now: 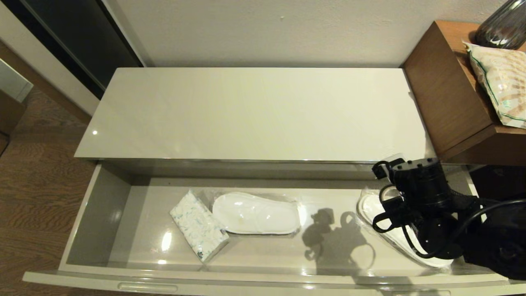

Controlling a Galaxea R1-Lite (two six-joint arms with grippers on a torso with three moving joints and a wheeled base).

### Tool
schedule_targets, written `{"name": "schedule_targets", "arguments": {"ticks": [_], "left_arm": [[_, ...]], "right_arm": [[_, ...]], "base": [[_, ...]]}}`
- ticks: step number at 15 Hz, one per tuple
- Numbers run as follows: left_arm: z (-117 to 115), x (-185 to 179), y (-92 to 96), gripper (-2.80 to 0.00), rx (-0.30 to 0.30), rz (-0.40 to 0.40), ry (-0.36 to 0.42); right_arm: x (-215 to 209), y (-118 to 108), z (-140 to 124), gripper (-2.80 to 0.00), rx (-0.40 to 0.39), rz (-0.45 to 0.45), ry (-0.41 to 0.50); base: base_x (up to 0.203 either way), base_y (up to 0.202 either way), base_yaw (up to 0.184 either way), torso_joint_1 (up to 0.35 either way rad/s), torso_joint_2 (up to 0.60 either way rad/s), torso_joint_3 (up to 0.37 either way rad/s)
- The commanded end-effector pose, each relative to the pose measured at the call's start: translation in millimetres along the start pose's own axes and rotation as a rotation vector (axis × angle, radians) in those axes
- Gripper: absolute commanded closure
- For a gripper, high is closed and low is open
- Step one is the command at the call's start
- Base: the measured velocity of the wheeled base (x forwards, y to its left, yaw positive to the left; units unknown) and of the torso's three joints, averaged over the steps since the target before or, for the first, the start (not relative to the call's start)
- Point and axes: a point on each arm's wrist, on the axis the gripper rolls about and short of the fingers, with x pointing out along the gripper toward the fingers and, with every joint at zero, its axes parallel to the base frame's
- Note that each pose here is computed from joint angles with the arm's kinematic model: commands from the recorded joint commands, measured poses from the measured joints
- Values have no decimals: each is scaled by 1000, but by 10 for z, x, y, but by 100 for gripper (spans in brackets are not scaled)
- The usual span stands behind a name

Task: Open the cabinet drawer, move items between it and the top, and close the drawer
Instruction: Put the disposable slippers in the drawer

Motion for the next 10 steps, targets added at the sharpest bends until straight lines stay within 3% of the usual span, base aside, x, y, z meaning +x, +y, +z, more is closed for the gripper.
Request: {"name": "schedule_targets", "arguments": {"ticks": [1, 5, 10], "left_arm": [[1, 1, 0, 0, 0, 1, 0], [0, 1, 0, 0, 0, 1, 1], [1, 1, 0, 0, 0, 1, 1]], "right_arm": [[124, 152, -68, 0, -49, -59, 47], [329, 429, -197, 0, -152, -72, 116], [669, 825, -72, 0, -248, -97, 140]], "base": [[0, 0, 0, 0, 0, 0], [0, 0, 0, 0, 0, 0], [0, 0, 0, 0, 0, 0]]}}
